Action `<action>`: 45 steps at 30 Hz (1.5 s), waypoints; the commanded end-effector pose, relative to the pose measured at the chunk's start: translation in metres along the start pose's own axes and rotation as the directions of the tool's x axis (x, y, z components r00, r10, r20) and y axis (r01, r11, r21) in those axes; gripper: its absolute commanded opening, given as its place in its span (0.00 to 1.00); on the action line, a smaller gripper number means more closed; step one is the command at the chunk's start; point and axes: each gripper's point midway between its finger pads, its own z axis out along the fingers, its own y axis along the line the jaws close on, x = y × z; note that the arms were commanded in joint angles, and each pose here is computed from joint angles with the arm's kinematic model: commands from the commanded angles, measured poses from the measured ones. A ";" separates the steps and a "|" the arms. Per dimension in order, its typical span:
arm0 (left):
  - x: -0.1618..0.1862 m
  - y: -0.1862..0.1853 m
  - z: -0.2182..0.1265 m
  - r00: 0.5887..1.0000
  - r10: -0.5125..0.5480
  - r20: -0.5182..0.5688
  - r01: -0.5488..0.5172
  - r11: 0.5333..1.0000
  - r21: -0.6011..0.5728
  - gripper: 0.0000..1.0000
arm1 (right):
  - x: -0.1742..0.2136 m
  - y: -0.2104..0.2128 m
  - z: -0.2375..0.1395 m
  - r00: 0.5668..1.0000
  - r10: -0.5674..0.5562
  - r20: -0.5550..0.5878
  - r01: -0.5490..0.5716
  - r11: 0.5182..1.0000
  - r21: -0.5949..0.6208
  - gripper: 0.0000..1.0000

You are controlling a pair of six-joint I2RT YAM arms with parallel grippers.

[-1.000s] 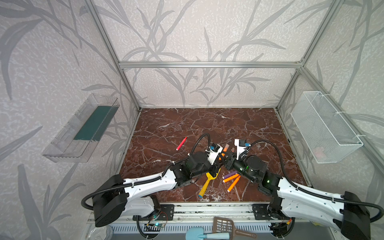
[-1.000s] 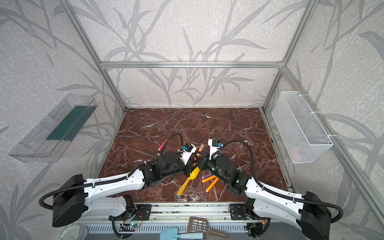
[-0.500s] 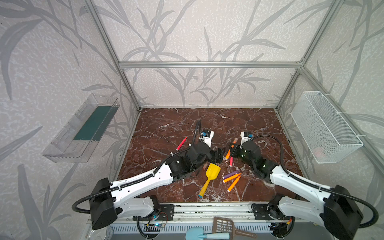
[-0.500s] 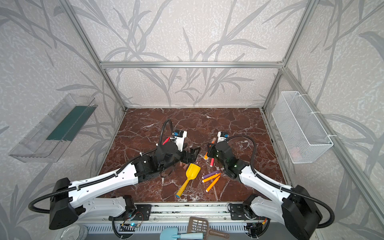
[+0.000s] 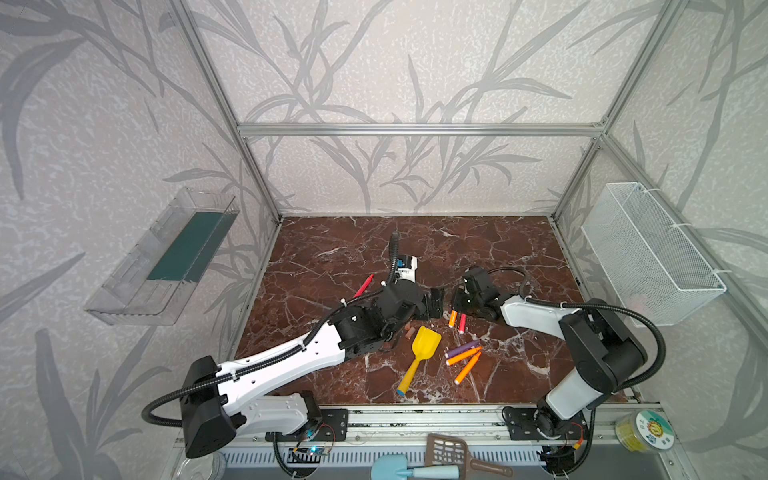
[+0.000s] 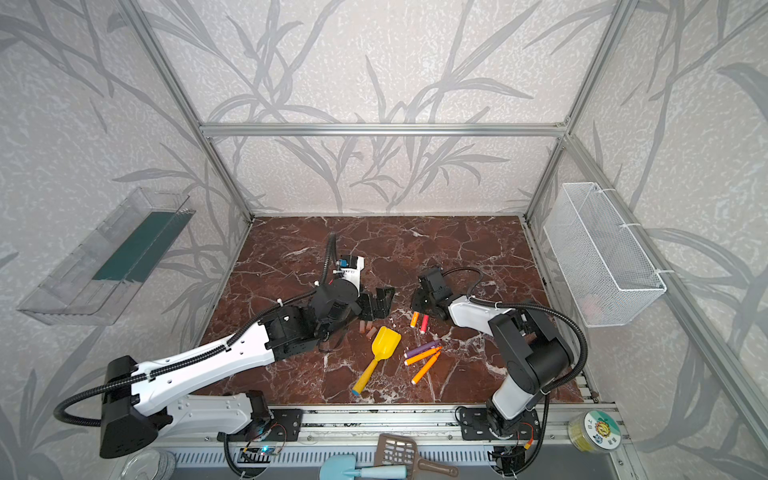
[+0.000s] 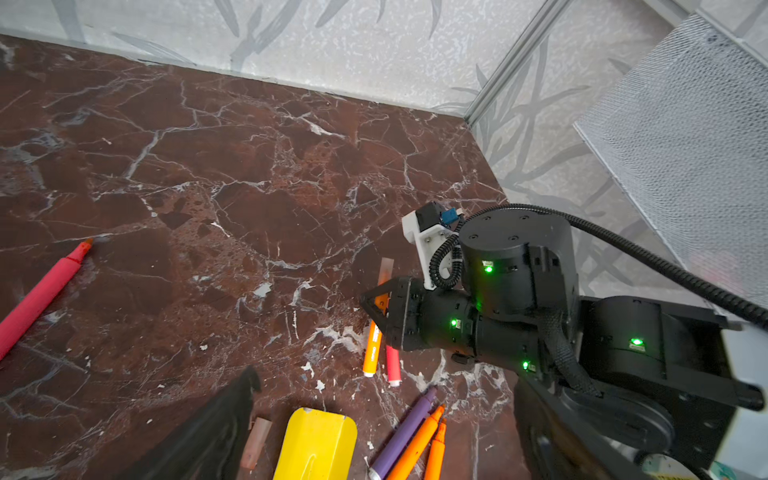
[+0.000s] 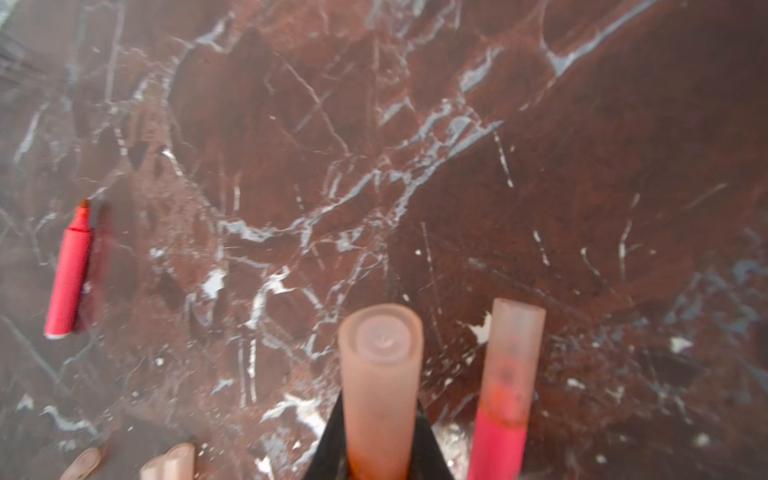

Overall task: Insert the pens into the pen caps
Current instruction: 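Lower the capped orange marker to the table and release it with the left gripper, then move the left gripper over the pink marker farther from the robot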

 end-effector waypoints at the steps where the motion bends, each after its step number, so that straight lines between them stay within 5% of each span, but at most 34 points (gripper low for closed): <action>1: 0.001 0.018 0.006 1.000 0.019 0.006 -0.018 0.996 -0.088 0.99 | 0.003 -0.001 0.004 0.999 -0.015 -0.039 0.016 1.000 0.011 0.02; 5: 0.006 0.042 0.011 0.998 0.059 -0.027 -0.062 0.988 -0.143 0.92 | 0.001 -0.006 0.005 0.999 -0.017 -0.036 0.018 0.999 0.039 0.11; 8: 0.005 0.052 0.014 0.998 0.060 -0.002 -0.060 0.996 -0.065 0.89 | 0.007 -0.015 0.013 0.998 -0.002 -0.057 0.005 0.998 0.064 0.14; 11: 0.001 0.078 0.009 1.000 0.012 0.022 -0.010 0.996 -0.084 0.93 | 0.009 -0.017 0.015 0.998 0.003 -0.059 0.000 0.998 0.061 0.17; 21: 0.001 0.121 -0.015 0.994 0.102 0.038 -0.090 0.969 -0.230 0.97 | 0.008 -0.009 0.009 0.998 -0.009 -0.065 0.012 0.999 0.034 0.33; 30: -0.001 0.149 -0.020 0.990 0.140 0.009 -0.129 0.939 -0.319 0.99 | -0.007 0.006 -0.045 0.999 -0.021 0.037 0.022 0.999 -0.039 0.42; 45: 0.025 0.260 0.004 0.992 -0.100 -0.083 0.046 0.869 -0.493 0.92 | -0.037 0.010 -0.110 0.962 -0.075 0.263 0.093 0.994 -0.057 0.63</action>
